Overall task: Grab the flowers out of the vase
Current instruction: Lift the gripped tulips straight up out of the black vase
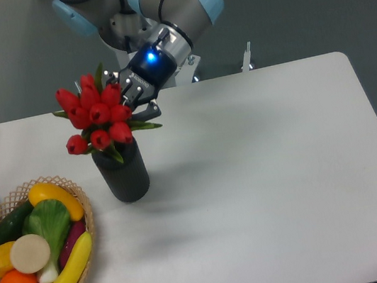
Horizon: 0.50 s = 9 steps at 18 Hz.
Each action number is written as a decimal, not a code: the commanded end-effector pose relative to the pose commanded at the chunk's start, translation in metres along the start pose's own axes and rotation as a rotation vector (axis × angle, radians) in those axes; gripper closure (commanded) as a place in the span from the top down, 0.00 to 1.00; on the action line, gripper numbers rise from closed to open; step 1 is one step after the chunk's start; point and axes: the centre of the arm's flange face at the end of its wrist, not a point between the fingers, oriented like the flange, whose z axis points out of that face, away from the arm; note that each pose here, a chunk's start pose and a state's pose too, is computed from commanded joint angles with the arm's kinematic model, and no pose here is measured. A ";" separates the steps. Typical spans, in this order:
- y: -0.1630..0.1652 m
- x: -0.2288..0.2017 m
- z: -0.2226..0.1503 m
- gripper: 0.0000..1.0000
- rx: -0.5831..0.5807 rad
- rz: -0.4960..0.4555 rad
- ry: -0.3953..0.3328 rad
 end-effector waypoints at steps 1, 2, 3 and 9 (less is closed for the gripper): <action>-0.001 0.000 0.000 0.12 0.002 0.000 0.000; -0.002 0.001 -0.002 0.12 0.005 0.004 -0.002; -0.005 0.000 -0.005 0.12 0.016 0.006 -0.007; -0.025 -0.008 -0.017 0.12 0.058 -0.027 -0.018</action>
